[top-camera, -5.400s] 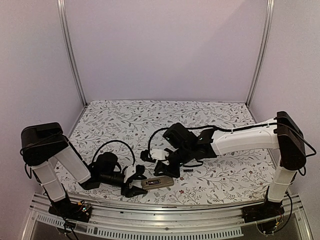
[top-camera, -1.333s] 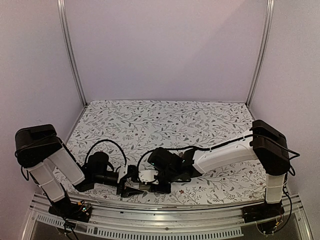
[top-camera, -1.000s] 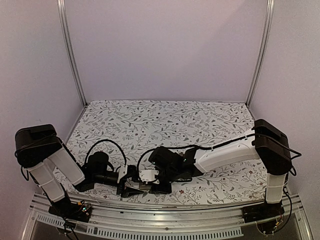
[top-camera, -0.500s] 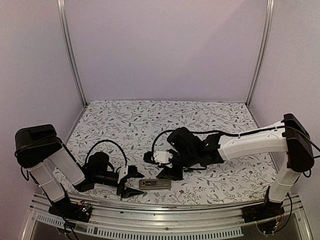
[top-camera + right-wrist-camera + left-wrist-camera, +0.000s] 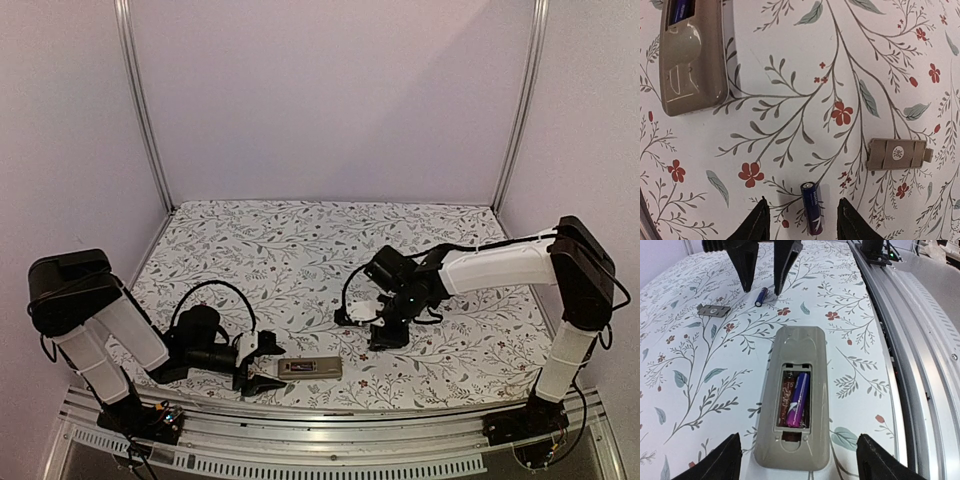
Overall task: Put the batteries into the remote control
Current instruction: Pick up the battery at the center of the board.
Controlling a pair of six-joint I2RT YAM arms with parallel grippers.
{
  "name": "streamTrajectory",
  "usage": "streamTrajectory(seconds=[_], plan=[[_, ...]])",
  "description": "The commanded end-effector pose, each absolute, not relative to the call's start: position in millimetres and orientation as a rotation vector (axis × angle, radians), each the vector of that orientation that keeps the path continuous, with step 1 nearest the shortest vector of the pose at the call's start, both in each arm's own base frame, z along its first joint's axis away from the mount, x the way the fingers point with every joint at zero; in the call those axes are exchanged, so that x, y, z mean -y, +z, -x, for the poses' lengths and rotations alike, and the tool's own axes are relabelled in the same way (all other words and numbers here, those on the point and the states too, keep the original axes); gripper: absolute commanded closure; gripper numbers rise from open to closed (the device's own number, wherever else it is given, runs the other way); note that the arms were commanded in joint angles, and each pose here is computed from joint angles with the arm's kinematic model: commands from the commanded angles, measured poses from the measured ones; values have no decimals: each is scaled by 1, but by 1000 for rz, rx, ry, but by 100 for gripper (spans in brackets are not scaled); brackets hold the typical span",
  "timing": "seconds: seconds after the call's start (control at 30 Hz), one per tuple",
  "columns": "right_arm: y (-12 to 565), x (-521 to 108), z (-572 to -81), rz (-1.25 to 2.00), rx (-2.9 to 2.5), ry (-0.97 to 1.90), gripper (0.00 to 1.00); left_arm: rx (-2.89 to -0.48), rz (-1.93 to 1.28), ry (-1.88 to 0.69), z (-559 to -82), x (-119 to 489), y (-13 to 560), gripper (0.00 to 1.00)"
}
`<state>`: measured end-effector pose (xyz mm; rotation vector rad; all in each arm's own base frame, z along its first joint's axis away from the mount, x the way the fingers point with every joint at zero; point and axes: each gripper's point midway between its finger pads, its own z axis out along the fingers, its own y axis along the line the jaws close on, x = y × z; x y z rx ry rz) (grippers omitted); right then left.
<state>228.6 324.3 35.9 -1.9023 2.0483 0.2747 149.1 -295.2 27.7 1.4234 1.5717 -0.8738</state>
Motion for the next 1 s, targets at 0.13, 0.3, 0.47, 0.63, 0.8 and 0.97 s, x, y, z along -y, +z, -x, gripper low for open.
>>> streamTrajectory(seconds=[0.13, 0.3, 0.47, 0.63, 0.8, 0.97], plan=[[17, -303, -221, 2020, -2076, 204, 57, -1552, -1438, -886, -143, 296, 30, 21], [3, -303, -220, 2045, -2104, 208, 63, -1565, -1440, -883, -144, 295, 28, 21], [1, -306, -222, 2040, -2113, 222, 76, -1562, -1446, -891, -142, 295, 28, 20], [3, -311, -225, 2018, -2127, 232, 100, -1573, -1452, -891, -142, 295, 26, 21], [19, -325, -229, 1954, -2130, 292, 100, -1557, -1472, -896, -139, 295, 25, 22], [59, -363, -223, 1856, -2061, 541, 100, -1581, -1468, -871, -143, 294, 21, 26]])
